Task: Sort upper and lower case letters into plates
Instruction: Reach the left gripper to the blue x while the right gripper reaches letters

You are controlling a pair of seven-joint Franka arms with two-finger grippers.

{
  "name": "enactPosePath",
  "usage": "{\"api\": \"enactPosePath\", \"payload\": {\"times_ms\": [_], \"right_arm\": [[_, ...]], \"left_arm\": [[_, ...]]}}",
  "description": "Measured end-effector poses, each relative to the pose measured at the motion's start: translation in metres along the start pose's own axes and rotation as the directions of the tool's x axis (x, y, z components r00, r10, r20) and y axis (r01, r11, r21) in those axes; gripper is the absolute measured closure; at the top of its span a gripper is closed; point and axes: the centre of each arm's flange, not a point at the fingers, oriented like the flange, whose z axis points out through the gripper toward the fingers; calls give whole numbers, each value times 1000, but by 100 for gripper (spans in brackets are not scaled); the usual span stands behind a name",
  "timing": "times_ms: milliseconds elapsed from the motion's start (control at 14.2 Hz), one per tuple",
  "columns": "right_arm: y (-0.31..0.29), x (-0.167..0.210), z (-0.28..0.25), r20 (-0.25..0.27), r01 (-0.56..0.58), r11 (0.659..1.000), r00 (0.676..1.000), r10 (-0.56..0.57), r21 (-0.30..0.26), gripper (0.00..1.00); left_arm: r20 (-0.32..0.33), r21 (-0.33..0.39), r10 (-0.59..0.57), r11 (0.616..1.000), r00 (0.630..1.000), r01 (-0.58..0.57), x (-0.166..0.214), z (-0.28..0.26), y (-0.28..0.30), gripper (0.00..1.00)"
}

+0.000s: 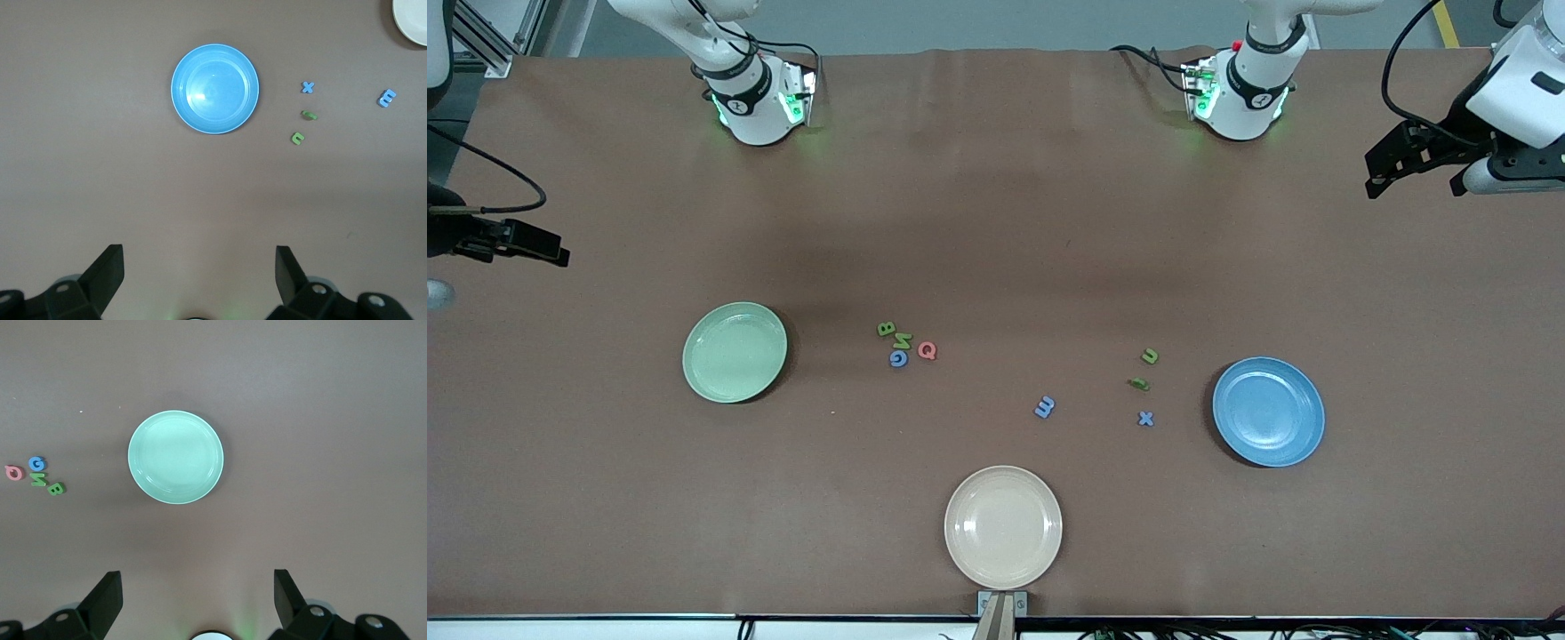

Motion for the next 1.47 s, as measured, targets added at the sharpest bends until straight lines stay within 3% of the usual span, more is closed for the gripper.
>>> {"api": "enactPosePath", "payload": {"times_ms": [351, 491, 702, 982, 1193, 1474], "right_arm": [[-2, -33, -26, -38, 9, 1000, 999, -9, 6, 0], [-2, -46, -37, -56, 11, 1000, 998, -11, 8, 0], [-2, -62, -49, -81, 14, 1000, 997, -13, 11, 0], [-9, -70, -58, -99, 29, 999, 995, -25, 38, 0], [-9, -71, -58, -100, 30, 999, 995, -26, 40, 0], [-9, -73, -63, -108, 30, 999, 994, -25, 41, 0]], "left_arm": [[2, 0, 11, 1000, 1000, -11, 2, 1, 6, 0], [34, 3, 34, 999, 999, -34, 13, 14, 20, 0], [103, 12, -9, 1000, 995, 8, 42, 68, 63, 0], [98, -10, -48, 999, 994, 49, 87, 152, 94, 0], [102, -15, -190, 981, 977, 192, 110, 220, 109, 0], [114, -15, -375, 925, 920, 379, 122, 309, 149, 0]]}}
